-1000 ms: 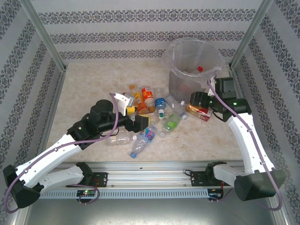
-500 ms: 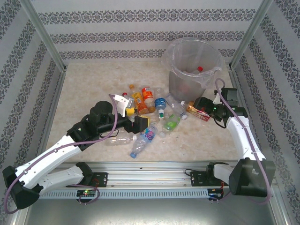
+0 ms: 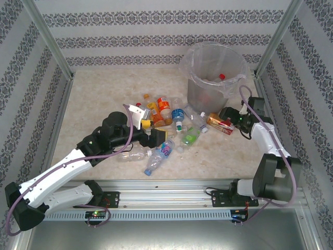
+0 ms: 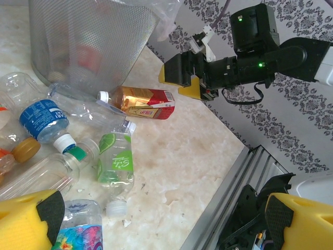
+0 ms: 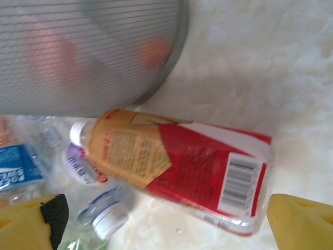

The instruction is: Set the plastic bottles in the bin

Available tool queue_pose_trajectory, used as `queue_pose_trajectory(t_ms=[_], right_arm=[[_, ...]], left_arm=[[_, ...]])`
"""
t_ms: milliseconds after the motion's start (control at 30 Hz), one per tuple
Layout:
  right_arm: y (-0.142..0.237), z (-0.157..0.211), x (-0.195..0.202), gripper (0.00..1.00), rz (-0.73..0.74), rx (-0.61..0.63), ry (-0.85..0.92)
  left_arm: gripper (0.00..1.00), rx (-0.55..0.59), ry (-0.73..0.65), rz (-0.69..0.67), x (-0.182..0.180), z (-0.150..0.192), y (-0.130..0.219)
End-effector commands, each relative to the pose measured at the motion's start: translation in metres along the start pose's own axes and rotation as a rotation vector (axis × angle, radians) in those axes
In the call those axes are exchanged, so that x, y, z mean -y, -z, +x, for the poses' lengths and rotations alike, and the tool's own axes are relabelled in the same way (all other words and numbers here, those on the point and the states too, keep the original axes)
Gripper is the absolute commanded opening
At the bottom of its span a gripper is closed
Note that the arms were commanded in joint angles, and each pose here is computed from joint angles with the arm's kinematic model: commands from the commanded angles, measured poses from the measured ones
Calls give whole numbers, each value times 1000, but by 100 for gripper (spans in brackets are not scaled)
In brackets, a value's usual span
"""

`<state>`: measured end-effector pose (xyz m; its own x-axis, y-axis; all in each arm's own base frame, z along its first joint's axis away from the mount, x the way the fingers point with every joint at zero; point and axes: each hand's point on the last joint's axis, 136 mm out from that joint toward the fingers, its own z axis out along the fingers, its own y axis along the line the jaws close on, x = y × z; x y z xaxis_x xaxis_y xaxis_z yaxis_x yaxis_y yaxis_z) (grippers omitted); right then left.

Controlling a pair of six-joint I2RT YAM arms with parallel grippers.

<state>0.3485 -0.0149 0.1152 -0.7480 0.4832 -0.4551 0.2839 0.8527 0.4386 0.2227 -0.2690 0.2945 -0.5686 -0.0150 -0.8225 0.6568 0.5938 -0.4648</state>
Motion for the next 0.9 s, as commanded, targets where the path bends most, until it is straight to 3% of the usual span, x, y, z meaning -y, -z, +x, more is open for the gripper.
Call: queue_pose_trajectory(t_ms=[0,433,767,867], right_arm=[[-7,-19,2,98,9,43,55],[-32,-39,11,96,16,39,62],[-41,-18,1,93,-34,-45,58],[-39,-4,-7,93,13,-87,117]], left_arm=[[100,11,1,39,10,-4,-2],[100,-5,-2,45,11,-5,-10],[100,-2,-5,41,9,-3,-11],[100,4,-3,45,8,-2,-12]])
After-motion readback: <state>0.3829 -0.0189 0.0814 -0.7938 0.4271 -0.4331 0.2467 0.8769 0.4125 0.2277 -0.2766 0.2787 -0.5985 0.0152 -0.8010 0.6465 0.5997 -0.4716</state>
